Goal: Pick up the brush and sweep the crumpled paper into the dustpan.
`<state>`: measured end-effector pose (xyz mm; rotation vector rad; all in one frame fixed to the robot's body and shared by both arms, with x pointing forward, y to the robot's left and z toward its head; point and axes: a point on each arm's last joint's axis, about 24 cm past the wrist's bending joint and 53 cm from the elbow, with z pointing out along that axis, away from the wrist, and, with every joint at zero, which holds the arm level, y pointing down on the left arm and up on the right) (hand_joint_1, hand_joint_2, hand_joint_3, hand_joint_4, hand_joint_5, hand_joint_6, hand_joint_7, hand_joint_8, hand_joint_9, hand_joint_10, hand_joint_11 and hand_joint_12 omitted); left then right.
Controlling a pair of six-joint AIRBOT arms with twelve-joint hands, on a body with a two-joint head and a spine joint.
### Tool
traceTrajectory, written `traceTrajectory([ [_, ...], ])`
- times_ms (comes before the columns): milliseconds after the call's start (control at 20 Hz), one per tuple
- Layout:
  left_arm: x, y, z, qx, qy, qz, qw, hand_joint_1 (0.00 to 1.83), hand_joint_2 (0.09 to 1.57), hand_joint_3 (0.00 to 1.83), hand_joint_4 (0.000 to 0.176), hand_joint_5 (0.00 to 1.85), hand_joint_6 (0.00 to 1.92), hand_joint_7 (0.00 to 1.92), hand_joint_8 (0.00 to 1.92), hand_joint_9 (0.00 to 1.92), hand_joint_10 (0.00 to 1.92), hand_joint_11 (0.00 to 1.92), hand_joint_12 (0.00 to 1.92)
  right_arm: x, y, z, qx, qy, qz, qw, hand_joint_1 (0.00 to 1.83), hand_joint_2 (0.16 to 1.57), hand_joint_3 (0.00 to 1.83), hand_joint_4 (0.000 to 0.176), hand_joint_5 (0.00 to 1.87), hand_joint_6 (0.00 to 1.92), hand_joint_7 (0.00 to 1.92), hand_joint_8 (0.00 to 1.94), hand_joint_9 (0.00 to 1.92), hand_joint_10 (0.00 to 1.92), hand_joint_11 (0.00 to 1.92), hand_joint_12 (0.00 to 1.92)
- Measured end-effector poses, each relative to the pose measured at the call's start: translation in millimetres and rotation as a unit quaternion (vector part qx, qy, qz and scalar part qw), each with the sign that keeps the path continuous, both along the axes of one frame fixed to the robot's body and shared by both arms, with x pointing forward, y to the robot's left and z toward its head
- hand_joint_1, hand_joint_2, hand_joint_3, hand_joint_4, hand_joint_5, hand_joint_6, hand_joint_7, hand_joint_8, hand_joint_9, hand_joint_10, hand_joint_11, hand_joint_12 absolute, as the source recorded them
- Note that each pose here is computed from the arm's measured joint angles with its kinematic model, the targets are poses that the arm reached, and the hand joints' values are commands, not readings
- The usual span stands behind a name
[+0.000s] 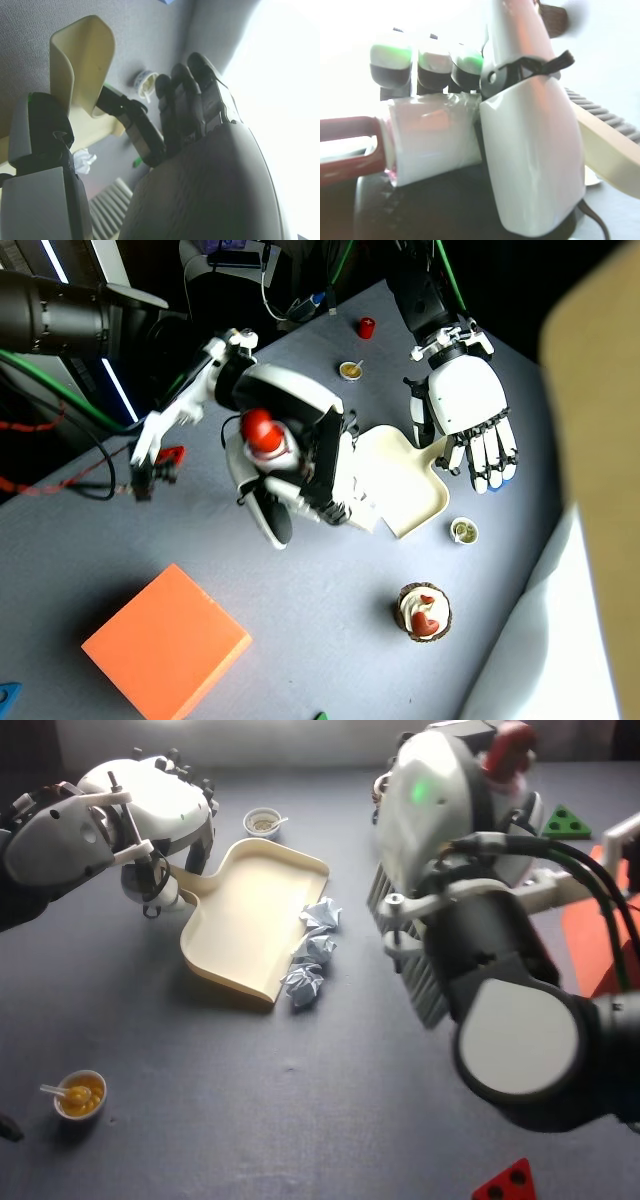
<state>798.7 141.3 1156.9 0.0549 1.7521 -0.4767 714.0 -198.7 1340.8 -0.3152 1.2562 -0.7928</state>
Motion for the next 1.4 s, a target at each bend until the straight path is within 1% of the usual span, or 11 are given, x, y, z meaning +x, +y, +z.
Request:
traceTrajectory([
  [100,0,-0.1,0,0.0,0.0,0.0,1.0,1.1,1.11,0.0,0.0,1.01,0.93,0.33,0.0,0.24,0.0,0.0,0.49,2,5,7,-0.03,0.006,-0.027,0.9992,1.46,1.15,0.0,0.176,1.03,1.92,1.11,1.94,1.16,1.92,1.14,1.92],
  [200,0,-0.1,0,0.0,0.0,0.0,1.0,1.12,1.1,0.0,0.0,1.02,0.91,0.33,0.0,0.24,0.0,0.02,0.49,4,2,7,-0.021,0.015,-0.049,0.9985,1.49,1.14,0.0,0.176,1.04,1.92,1.1,1.94,1.15,1.92,1.12,1.92],
  [300,0,1.9,1,-0.003,0.0,0.002,1.0,1.09,1.11,0.0,0.0,0.99,0.96,0.33,0.0,0.24,0.0,0.01,0.5,4,-9,-5,-0.005,0.037,-0.068,0.997,1.5,1.14,0.0,0.176,1.04,1.92,1.11,1.94,1.17,1.92,1.12,1.92],
  [400,1,4.3,1,-0.002,-0.001,0.005,1.0,1.1,1.11,0.0,0.0,1.01,0.93,0.35,0.0,0.27,0.01,0.03,0.52,5,-22,-13,0.005,0.05,-0.091,0.9945,1.48,1.14,0.0,0.176,1.05,1.92,1.09,1.94,1.15,1.92,1.11,1.92],
  [500,0,4.2,1,-0.003,-0.001,0.005,1.0,1.11,1.1,0.0,0.0,1.01,0.93,0.35,0.0,0.27,0.0,0.03,0.52,5,-26,-10,0.005,0.042,-0.107,0.9934,1.5,1.15,0.0,0.176,1.04,1.92,1.09,1.94,1.17,1.92,1.14,1.92],
  [650,0,3.4,1,-0.003,0.0,0.004,1.0,1.11,1.1,0.0,0.0,1.02,0.91,0.35,0.0,0.26,0.0,0.02,0.52,10,-23,-7,0.001,0.032,-0.116,0.9927,1.47,1.14,0.0,0.176,1.05,1.92,1.11,1.94,1.15,1.92,1.15,1.92],
  [900,-1,1.7,1,-0.004,0.0,0.003,1.0,1.1,1.1,0.0,0.0,1.03,0.9,0.35,0.0,0.27,0.0,0.04,0.52,28,-22,-37,0.018,0.079,-0.138,0.9871,1.47,1.14,0.0,0.176,1.05,1.92,1.09,1.94,1.13,1.92,1.14,1.92],
  [1100,-1,1.0,1,-0.005,0.0,0.002,1.0,1.13,1.09,0.0,0.0,1.04,0.89,0.37,0.0,0.28,0.0,0.05,0.53,33,-5,-36,0.022,0.079,-0.134,0.9876,1.46,1.14,0.0,0.176,1.05,1.92,1.08,1.94,1.12,1.92,1.14,1.92],
  [1150,-1,1.0,1,-0.005,-0.001,0.002,1.0,1.13,1.09,0.0,0.0,1.04,0.89,0.37,0.0,0.28,0.0,0.05,0.53,35,1,-36,0.024,0.08,-0.131,0.9879,1.5,1.15,0.0,0.176,1.05,1.92,1.08,1.94,1.13,1.92,1.14,1.92],
  [1200,-1,1.1,1,-0.005,-0.001,0.002,1.0,1.12,1.1,0.0,0.0,1.02,0.91,0.35,0.0,0.25,0.0,0.01,0.51,36,5,-37,0.027,0.082,-0.129,0.9879,1.49,1.14,0.0,0.176,1.05,1.92,1.09,1.94,1.13,1.92,1.14,1.92],
  [1400,-1,0.4,2,-0.005,-0.001,0.002,1.0,1.1,1.1,0.0,0.0,1.02,0.91,0.36,0.0,0.27,0.01,0.05,0.56,42,10,-36,0.032,0.083,-0.136,0.9867,1.47,1.14,0.0,0.176,1.08,1.92,1.14,1.94,1.19,1.92,1.14,1.92],
])
